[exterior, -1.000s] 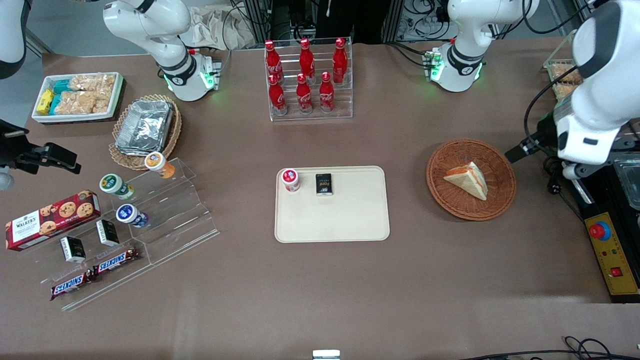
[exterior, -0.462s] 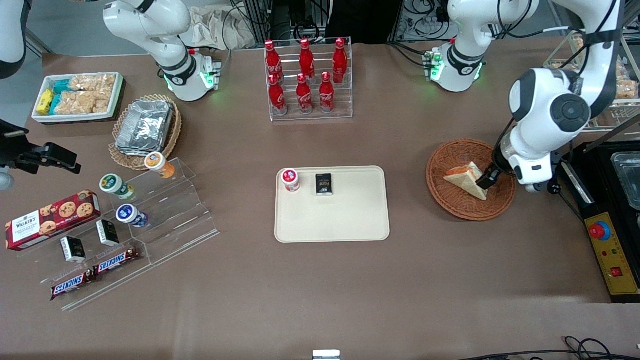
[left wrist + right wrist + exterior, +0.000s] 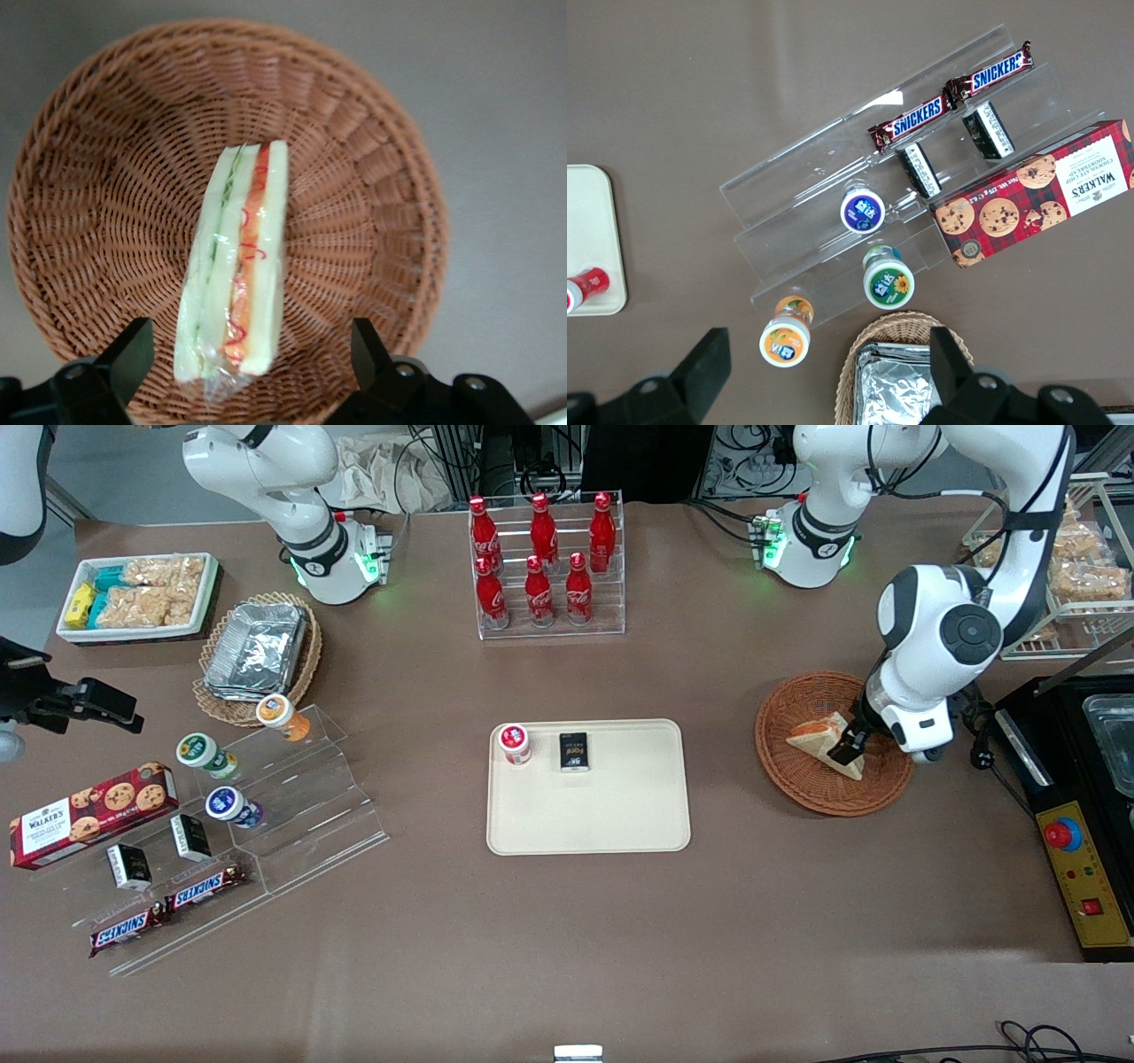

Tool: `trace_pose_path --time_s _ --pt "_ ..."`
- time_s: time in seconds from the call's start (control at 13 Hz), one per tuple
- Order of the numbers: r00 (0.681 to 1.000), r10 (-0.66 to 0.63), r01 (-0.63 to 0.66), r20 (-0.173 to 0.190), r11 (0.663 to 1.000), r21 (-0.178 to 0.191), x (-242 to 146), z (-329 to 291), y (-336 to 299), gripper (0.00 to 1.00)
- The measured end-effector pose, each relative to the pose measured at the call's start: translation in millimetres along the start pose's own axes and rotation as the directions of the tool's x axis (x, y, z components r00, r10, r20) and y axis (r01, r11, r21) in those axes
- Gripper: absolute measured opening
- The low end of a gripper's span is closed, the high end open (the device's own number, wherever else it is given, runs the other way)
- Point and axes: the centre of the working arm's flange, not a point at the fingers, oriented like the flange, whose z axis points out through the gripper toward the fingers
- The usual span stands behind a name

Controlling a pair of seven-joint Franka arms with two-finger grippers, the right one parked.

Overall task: Place sandwich from basket to tray
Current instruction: 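Lower the left gripper and close it on the sandwich's edge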

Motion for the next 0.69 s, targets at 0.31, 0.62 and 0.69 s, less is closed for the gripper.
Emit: trace_pose_path --time_s 0.31,0.62,0.69 --pt "1.0 -0.002 0.002 0.003 1.0 -0.004 -4 27 -10 0.97" --pt "1.0 -0.006 0.006 -0.001 1.0 -0.023 -2 29 -6 0.62" --pt "1.0 -0.006 0.006 -0.008 0.999 -0.037 -1 25 -2 0.5"
